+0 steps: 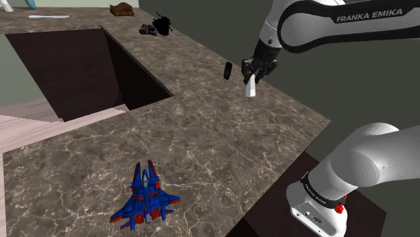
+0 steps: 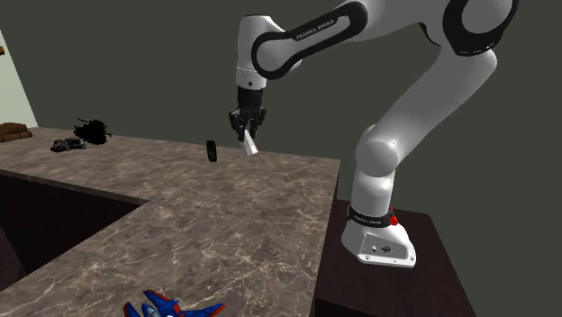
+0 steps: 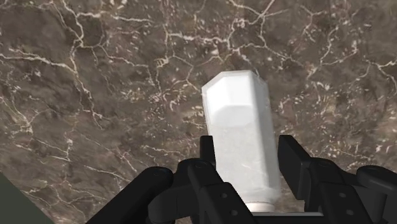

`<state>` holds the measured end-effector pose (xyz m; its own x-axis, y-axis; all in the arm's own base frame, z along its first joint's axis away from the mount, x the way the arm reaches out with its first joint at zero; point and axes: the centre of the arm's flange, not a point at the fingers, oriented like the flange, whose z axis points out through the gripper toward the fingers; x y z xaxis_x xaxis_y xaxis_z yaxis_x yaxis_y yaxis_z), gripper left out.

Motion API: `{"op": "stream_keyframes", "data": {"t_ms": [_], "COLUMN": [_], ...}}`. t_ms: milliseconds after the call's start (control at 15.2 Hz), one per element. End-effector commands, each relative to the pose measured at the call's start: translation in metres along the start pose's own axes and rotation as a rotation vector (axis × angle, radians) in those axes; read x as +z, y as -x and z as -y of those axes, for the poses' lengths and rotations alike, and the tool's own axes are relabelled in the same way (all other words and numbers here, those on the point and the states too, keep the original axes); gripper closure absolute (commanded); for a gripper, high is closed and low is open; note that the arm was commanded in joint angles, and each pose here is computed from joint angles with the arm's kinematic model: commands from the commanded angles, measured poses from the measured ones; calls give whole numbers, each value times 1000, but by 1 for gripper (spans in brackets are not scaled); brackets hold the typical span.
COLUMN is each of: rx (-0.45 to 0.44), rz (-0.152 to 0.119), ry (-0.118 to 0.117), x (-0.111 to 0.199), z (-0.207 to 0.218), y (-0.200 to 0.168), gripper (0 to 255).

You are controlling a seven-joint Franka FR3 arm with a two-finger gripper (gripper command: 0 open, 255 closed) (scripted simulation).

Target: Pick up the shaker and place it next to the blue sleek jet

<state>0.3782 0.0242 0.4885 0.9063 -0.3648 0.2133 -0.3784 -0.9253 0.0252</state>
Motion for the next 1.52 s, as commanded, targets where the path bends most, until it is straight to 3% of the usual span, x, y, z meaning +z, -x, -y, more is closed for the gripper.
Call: {"op": "stream_keyframes", "data": {"t_ms": [0,264,1452], "rx": [0,0,0], "rz": [0,0,0], "ry": [0,0,0], "x": [-11,-27,-70], "z": [0,0,160], "y": [-2,-5,165], "gripper": [255,255,255]}}
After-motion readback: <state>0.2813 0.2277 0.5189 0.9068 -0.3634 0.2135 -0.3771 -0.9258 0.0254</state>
